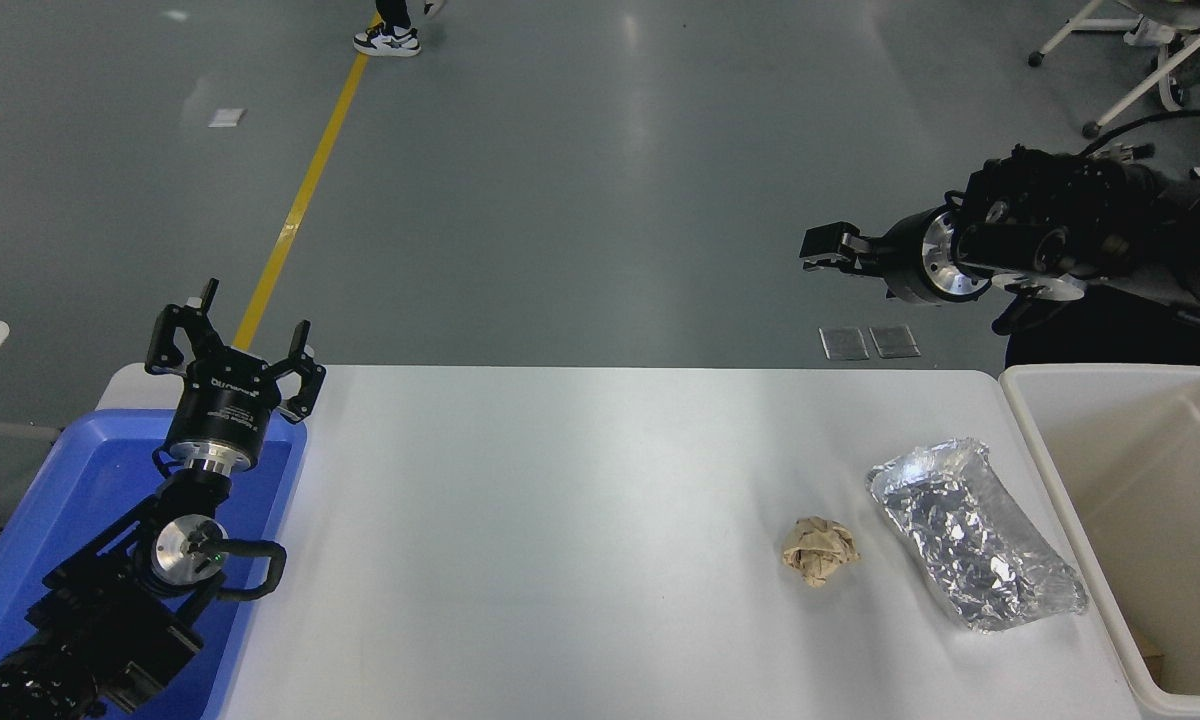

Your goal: Pick up paper cup place in dustbin

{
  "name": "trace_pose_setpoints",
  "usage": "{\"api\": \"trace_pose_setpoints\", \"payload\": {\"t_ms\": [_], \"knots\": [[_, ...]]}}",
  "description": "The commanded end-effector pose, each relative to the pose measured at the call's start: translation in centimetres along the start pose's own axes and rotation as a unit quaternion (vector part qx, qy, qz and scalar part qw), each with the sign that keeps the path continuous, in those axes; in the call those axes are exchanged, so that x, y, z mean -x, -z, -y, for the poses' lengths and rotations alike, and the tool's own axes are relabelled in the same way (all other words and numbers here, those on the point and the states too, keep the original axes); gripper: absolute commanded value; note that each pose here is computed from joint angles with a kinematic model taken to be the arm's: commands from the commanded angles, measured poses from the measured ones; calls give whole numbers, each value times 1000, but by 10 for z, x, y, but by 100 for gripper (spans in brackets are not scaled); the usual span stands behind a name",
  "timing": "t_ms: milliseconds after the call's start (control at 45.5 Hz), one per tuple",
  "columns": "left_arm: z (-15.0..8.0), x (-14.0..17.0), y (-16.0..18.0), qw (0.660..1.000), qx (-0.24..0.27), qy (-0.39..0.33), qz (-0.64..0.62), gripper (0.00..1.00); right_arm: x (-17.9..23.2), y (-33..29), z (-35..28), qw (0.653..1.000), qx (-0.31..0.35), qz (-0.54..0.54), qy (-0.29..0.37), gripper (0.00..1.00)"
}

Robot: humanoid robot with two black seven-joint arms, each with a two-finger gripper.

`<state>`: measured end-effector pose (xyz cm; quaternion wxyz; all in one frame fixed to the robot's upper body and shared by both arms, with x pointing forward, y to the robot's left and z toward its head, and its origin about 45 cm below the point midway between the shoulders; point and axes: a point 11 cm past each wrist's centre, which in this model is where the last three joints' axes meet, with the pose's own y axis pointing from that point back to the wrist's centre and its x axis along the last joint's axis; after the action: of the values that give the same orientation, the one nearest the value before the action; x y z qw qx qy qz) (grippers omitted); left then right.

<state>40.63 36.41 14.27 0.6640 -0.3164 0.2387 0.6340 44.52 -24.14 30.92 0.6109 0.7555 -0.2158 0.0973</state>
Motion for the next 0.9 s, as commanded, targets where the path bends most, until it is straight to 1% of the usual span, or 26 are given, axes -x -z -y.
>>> {"api": "trace_pose_setpoints", "payload": {"t_ms": [0, 66, 176, 418, 879], "knots": [[0, 0, 0, 1000, 0, 0, 0, 98, 26, 19, -60, 992, 17, -13, 124, 100], [0, 0, 0, 1000, 0, -1, 0, 98, 37, 21, -70, 989, 21, -13, 144, 100], [0, 0, 0, 1000, 1, -1, 0, 98, 47, 29, -84, 988, 20, -19, 151, 100], [0, 0, 0, 1000, 1, -1, 0, 98, 42, 41, -102, 990, 19, -35, 134, 100], [-1, -1, 0, 1000, 1, -2, 1, 98, 51, 62, -92, 985, 46, -86, 141, 100]]}}
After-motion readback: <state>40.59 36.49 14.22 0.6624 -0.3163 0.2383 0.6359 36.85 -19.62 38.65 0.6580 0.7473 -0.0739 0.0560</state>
